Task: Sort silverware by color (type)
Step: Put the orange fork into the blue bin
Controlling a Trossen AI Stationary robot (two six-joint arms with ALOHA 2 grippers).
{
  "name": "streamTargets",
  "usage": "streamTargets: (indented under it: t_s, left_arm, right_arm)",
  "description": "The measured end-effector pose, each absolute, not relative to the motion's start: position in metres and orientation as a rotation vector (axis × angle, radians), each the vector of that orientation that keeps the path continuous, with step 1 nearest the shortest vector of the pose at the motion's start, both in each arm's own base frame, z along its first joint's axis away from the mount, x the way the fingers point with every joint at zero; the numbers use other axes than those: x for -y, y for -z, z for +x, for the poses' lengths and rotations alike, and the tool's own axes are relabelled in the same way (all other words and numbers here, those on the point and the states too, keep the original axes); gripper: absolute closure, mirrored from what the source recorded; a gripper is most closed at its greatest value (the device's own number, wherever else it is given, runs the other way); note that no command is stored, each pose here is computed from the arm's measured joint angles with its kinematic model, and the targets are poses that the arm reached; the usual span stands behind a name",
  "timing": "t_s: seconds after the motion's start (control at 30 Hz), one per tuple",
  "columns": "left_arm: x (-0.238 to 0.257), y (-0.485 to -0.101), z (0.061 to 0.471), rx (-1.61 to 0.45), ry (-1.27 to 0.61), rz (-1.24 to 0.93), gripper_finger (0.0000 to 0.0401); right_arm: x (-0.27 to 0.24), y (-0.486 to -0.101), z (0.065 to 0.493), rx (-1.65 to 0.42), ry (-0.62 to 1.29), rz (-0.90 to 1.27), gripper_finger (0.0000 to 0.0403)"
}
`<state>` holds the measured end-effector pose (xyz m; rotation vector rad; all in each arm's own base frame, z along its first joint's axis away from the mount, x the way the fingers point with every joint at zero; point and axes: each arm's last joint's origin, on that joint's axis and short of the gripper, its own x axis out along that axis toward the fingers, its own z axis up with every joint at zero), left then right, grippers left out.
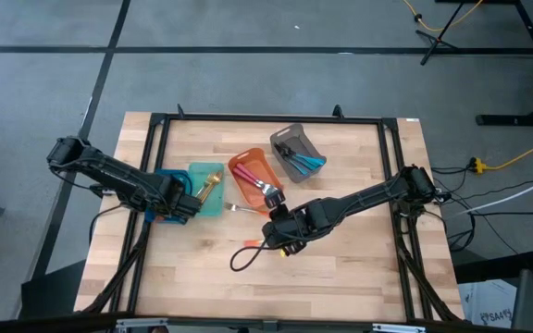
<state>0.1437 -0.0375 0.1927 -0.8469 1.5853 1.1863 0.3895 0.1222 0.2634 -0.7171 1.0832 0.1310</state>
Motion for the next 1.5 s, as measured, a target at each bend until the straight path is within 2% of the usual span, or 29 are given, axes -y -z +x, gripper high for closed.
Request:
streamTargets:
  t_s: [0.33, 0.5, 0.9, 1.33, 1.5]
  left_arm:
    - [0.0365, -0.1928, 0.144, -1.557, -1.196, -0.822, 0.0346]
    - [0.0361, -0.1927, 0.1441, -1.547, -1.2, -0.811, 0.0347]
    - [0.0367, -0.1946, 0.139, -1.625, -1.221, -0.824, 0.0348]
    - [0.0366, -0.1946, 0.139, -1.623, -1.224, -0.824, 0.0348]
    - [0.0365, -0.1946, 0.1391, -1.619, -1.227, -0.823, 0.0348]
  right_arm:
    - [-0.1253, -0.2624, 0.389, -1.083, -0.219, -0.664, 0.0317]
    - [-0.1271, -0.2619, 0.3886, -1.084, -0.267, -0.627, 0.0317]
    - [-0.1278, -0.2629, 0.3908, -1.059, -0.253, -0.605, 0.0317]
    - [-0.1279, -0.2628, 0.3906, -1.061, -0.254, -0.603, 0.0317]
    - [-0.1289, -0.2616, 0.3883, -1.091, -0.266, -0.501, 0.0317]
